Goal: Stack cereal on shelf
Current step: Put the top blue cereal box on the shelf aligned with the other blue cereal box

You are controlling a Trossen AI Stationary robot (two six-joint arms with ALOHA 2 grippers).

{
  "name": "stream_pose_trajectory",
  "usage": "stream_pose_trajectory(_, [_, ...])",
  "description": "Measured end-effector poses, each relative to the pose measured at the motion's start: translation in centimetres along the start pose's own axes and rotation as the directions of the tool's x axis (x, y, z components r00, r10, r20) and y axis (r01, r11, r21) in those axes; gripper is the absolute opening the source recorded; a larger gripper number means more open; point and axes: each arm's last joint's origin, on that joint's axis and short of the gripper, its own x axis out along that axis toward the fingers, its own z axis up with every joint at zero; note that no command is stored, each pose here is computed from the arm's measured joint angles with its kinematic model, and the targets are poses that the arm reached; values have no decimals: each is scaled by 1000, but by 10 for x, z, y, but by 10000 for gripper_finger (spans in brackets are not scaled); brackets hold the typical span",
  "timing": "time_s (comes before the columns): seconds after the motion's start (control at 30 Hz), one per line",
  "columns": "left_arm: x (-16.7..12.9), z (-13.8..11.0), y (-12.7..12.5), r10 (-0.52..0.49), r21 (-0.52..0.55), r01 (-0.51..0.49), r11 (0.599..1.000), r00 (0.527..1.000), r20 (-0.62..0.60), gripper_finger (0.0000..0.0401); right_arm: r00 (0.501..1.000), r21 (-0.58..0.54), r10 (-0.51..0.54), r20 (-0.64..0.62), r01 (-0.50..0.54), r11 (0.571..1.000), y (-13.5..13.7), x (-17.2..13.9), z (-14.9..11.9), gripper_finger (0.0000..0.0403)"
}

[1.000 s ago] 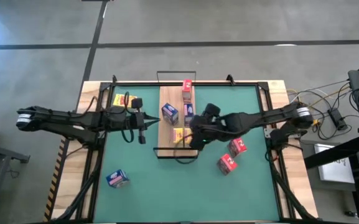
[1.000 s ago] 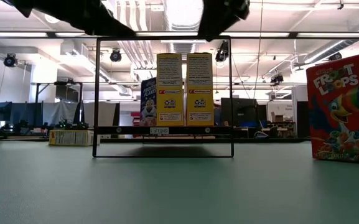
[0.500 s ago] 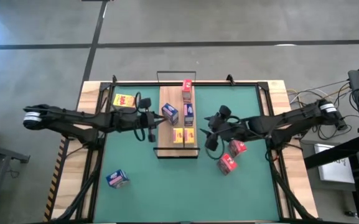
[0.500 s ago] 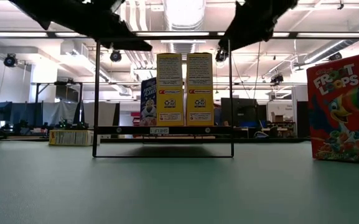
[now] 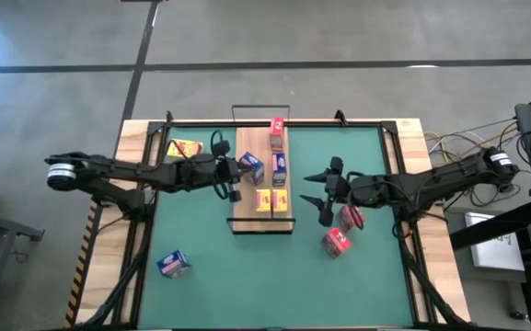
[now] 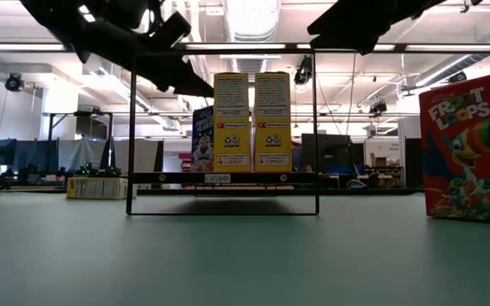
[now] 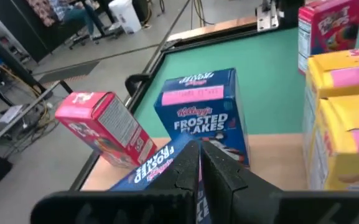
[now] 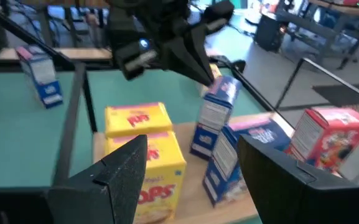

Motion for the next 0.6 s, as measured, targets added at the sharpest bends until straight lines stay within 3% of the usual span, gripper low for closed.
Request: stream_pose_trajectory(0.6, [5, -4, 0, 4, -51, -5, 999, 1000, -18, 0, 989, -105, 140, 55, -134, 985, 2, -4, -5, 237])
